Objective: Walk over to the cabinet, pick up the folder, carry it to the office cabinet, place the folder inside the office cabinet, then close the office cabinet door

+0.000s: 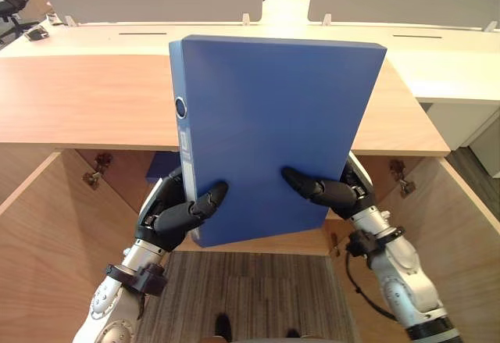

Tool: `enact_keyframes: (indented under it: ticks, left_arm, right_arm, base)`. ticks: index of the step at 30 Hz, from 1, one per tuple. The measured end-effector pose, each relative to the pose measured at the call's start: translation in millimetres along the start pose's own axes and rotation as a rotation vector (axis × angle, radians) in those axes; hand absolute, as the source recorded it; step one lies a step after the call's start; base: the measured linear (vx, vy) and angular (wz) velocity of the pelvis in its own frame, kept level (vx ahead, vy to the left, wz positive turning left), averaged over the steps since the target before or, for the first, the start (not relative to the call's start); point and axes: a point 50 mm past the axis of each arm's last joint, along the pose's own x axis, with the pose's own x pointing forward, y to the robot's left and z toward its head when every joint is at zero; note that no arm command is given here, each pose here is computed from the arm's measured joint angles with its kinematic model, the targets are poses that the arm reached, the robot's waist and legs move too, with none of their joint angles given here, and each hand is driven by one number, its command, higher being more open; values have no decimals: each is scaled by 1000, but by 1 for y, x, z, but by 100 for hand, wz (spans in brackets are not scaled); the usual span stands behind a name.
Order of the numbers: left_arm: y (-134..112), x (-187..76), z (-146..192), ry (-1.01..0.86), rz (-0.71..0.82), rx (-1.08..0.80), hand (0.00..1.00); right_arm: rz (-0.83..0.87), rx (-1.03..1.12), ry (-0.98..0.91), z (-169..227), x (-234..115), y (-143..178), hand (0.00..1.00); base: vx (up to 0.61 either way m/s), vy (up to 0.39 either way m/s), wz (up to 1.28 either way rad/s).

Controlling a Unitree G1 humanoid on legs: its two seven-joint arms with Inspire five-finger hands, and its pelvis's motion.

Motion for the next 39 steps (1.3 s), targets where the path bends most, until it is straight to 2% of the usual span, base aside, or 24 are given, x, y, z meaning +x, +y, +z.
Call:
enact_keyframes:
  ticks: [4, 8, 12, 17, 20, 21, 22, 23, 26, 31, 35, 39]
  left_arm:
    - [24, -10, 6, -131, 281, 38, 100]
    - [57, -38, 4, -152, 618, 109, 100]
    - [68, -58, -3, -110, 770, 163, 100]
    - [86, -87, -41, 106, 905, 214, 100]
    - [96, -119, -91, 425, 955, 234, 100]
    - [97, -123, -100, 491, 950, 240, 100]
    - [96, -135, -121, 641, 932, 245, 100]
    - [96, -137, -128, 690, 920, 245, 100]
    - [97, -123, -155, 828, 857, 239, 100]
    - [101, -94, -156, 809, 807, 271, 100]
    - [101, -69, -152, 764, 754, 300, 100]
    - [94, -29, -140, 619, 709, 315, 100]
  right_arm:
    - [-94, 8, -53, 3, 1, -4, 0]
    - [-193, -12, -99, 10, -1, -14, 0]
    - [-191, -24, -114, 13, 0, -12, 0]
    - [-134, -53, -92, 9, 3, 0, 0]
    - [-32, -96, -32, -3, 8, 21, 0]
    - [-9, -114, -18, -6, 9, 25, 0]
    - [53, -149, 19, -16, 16, 35, 0]
    - [78, -158, 31, -19, 21, 39, 0]
    - [177, -339, 65, -31, 53, 56, 0]
    - [225, -538, 105, -42, 78, 62, 0]
    - [180, -531, 115, -42, 88, 60, 0]
    - [65, -296, 15, -18, 111, 63, 0]
  base:
    - [-9, 0, 2]
    - [6, -2, 5]
    - [6, -2, 6]
    - [-2, 1, 2]
    - [-22, -1, -1]
    - [3, -4, -6]
    - [0, -6, -7]
    - [-35, -2, -8]
    - [-151, 24, -9]
    - [-181, 32, -9]
    - [-141, 15, -4]
    - [-100, -6, 0]
